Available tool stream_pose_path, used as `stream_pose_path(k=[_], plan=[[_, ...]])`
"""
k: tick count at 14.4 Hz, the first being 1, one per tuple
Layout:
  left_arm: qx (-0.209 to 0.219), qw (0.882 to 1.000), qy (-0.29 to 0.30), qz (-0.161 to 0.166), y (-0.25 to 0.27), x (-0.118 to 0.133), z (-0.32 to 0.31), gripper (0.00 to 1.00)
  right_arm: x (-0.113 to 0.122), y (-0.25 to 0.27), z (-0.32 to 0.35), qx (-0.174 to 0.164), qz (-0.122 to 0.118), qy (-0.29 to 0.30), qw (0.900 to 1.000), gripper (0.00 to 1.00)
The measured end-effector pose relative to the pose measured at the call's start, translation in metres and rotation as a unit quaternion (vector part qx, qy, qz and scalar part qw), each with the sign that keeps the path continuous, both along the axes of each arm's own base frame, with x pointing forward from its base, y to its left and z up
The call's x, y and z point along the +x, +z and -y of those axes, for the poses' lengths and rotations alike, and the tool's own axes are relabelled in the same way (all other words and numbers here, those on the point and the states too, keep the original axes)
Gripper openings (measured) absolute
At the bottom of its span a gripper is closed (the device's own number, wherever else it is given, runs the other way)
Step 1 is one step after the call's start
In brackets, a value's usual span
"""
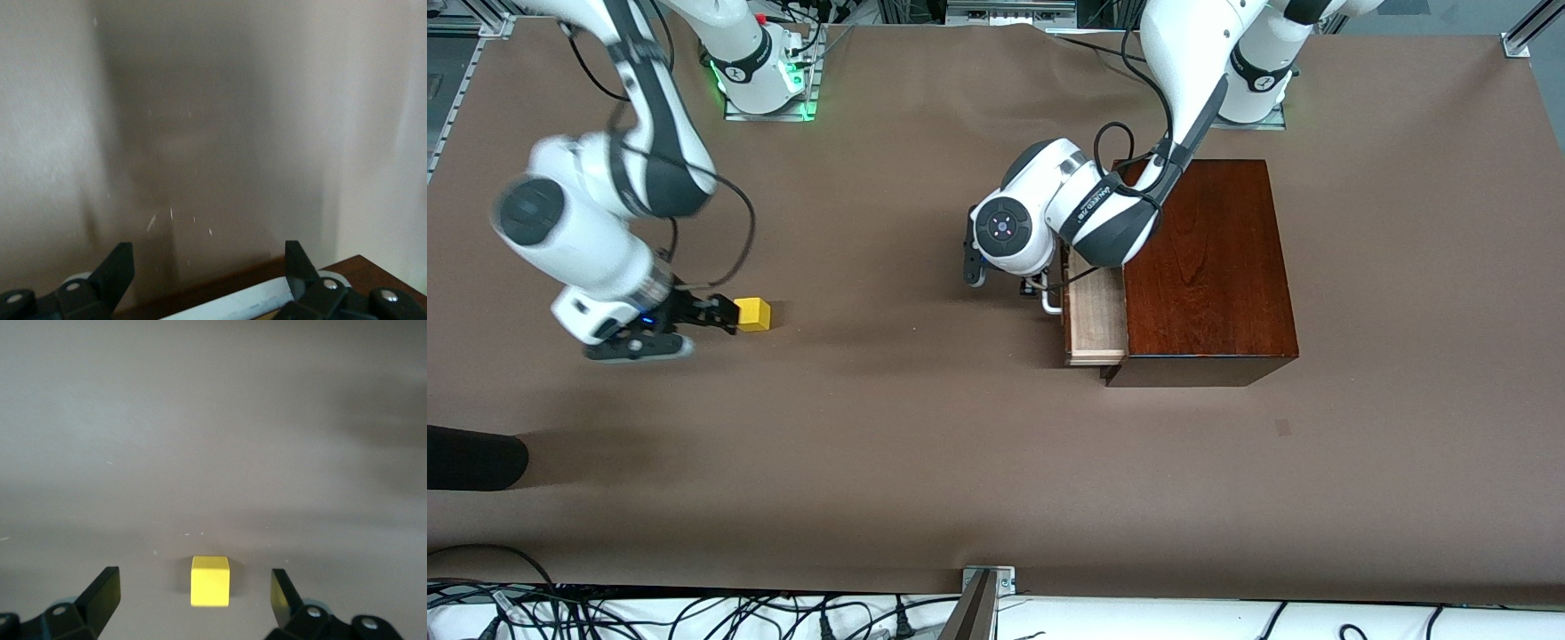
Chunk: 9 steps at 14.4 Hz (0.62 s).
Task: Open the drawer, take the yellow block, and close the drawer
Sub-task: 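Lower the yellow cube onto the table and open the right gripper, then push the drawer front with the left gripper to shut the drawer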
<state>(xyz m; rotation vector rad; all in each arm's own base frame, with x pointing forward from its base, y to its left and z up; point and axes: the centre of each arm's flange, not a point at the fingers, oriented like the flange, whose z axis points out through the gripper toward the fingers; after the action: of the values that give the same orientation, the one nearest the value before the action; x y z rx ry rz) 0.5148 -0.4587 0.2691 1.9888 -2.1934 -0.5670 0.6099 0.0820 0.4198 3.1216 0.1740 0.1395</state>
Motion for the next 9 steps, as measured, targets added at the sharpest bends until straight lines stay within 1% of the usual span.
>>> stream_pose_path(k=[1,3,5,7,9], plan=[[0.006,1.0,0.0,-0.011,-0.001,0.005,-0.01,1.0,-0.007,0.028,-0.004,0.003,0.003,0.005,1.0,1.0],[0.014,1.0,0.008,-0.024,-0.002,0.019,-0.035,1.0,-0.03,0.073,-0.015,0.006,0.0,0.017,1.0,1.0],[0.018,0.999,0.021,-0.032,-0.003,0.034,-0.058,1.0,-0.045,0.104,-0.02,0.008,0.006,0.023,1.0,1.0],[0.018,0.999,0.029,-0.039,-0.001,0.04,-0.071,1.0,-0.048,0.123,-0.018,0.008,0.006,0.023,1.0,1.0],[0.017,0.999,0.028,-0.038,0.003,0.04,-0.07,1.0,-0.046,0.135,-0.017,0.009,0.009,0.022,1.0,1.0]])
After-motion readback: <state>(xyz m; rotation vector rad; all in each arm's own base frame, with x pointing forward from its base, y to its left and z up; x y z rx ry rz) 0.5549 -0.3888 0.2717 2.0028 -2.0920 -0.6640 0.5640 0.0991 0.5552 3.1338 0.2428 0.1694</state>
